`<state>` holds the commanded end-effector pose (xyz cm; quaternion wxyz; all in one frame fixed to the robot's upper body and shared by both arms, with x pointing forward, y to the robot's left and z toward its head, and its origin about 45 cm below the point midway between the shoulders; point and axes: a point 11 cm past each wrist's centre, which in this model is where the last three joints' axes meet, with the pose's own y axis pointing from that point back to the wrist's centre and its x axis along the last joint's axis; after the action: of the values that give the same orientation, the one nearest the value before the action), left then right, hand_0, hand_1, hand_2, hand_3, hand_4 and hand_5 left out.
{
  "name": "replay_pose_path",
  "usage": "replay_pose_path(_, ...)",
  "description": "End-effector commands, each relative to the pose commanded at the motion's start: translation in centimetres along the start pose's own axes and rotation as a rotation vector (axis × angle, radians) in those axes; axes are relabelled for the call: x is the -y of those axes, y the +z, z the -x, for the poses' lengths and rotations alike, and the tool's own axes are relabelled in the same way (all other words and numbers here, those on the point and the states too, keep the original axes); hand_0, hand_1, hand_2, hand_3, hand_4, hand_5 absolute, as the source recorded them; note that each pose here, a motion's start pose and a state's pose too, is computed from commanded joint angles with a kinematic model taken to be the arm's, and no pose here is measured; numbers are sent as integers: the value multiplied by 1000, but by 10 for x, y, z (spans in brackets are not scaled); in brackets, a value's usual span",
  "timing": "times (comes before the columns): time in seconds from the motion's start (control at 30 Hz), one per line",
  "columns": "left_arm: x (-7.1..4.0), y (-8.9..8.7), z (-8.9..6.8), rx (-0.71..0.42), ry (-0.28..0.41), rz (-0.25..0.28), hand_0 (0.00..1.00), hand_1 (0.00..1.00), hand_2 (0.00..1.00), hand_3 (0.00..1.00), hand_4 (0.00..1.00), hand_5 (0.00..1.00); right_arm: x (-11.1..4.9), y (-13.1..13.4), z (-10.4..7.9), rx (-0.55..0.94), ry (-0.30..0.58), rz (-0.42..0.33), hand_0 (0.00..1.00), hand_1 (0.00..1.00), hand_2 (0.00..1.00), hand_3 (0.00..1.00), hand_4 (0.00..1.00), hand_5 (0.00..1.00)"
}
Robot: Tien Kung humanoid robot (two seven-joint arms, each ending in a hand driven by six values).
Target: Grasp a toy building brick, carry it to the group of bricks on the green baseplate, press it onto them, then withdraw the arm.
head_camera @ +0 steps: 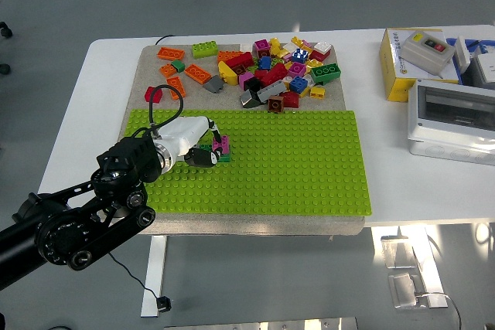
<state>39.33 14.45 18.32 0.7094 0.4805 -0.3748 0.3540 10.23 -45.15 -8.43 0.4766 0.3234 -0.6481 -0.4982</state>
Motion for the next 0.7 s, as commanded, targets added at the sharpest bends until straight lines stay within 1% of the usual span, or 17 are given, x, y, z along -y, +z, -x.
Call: replay_pose_path(0.7,-1,-2,4,10,-6,1,946,906,886,636,564,368,0,1,1,2,-2,2,657,558,562,760,478,998)
